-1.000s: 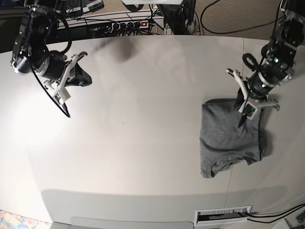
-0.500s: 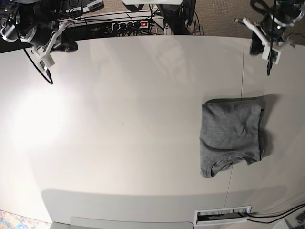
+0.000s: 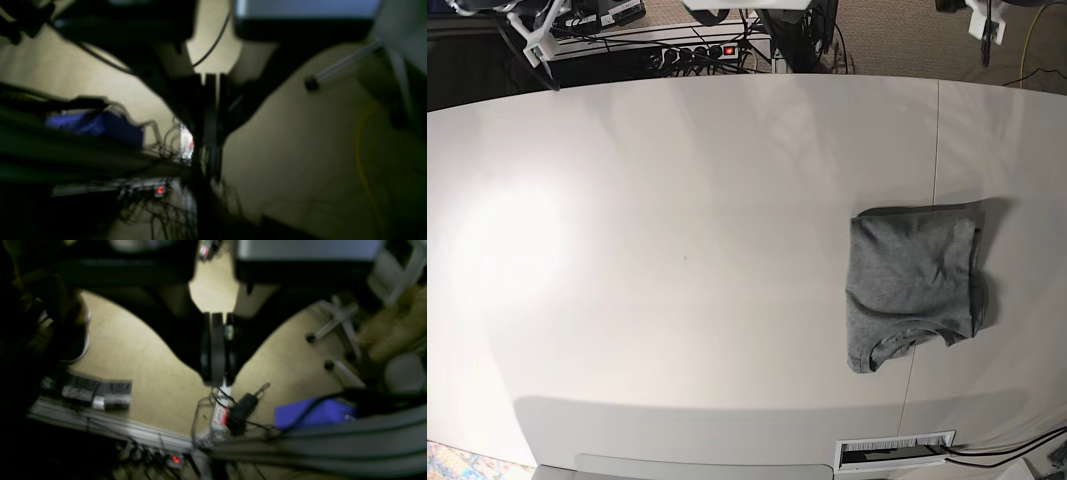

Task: Fold the T-shirt properly

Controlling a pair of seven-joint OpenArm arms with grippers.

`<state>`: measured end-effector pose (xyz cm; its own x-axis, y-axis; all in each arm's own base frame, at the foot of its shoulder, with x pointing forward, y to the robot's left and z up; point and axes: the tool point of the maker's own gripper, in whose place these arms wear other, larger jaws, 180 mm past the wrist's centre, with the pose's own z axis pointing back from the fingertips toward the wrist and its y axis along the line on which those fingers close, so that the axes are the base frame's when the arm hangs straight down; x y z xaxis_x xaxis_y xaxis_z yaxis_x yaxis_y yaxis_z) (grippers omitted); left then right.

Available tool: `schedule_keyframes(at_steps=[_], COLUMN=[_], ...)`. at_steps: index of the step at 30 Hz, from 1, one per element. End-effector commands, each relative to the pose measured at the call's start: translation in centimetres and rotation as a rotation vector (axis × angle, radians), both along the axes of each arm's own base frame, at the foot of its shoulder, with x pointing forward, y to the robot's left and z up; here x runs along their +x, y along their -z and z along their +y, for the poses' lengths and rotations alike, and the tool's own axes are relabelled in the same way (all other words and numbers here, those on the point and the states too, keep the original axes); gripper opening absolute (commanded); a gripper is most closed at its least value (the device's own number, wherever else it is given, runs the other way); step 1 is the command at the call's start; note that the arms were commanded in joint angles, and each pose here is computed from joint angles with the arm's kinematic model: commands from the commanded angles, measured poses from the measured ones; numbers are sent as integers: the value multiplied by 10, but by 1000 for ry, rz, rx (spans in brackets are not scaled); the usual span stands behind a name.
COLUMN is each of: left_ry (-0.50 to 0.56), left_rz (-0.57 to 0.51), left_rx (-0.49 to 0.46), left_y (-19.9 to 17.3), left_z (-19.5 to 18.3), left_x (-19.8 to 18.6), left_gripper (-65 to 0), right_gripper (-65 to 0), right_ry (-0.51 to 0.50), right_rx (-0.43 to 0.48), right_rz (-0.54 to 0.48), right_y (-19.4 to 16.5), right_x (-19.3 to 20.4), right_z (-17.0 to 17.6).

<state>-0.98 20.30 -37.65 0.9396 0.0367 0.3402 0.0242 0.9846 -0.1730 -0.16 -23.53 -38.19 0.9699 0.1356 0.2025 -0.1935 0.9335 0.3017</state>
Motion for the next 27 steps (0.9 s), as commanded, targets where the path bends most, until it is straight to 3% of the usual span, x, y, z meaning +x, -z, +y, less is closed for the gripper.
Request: schedule_keyframes(at_steps=[1, 6, 13, 22, 24, 27], left_ry=[-19, -107, -73, 59, 72, 109], left_rz=[15, 132, 253, 243, 242, 247], left_rx=[-25, -95, -122, -128, -95, -35], left_y=[5, 65, 143, 200, 211, 226], left_z=[2, 7, -20, -50, -55, -65], left_x=[-9, -51, -97, -88, -82, -75], left_gripper=[-650, -650, -650, -650, -650, -650], right_gripper=[-650, -650, -650, -650, -650, -650], right_ry=[13, 56, -70, -86, -31, 46], right_rx=[4, 56, 52, 120, 62, -123], right_rz=[11, 97, 186, 99, 125, 162], right_y=[4, 53, 130, 208, 228, 255], right_x=[-6, -38, -62, -52, -55, -57], right_z=[-2, 12, 40, 79, 82, 72])
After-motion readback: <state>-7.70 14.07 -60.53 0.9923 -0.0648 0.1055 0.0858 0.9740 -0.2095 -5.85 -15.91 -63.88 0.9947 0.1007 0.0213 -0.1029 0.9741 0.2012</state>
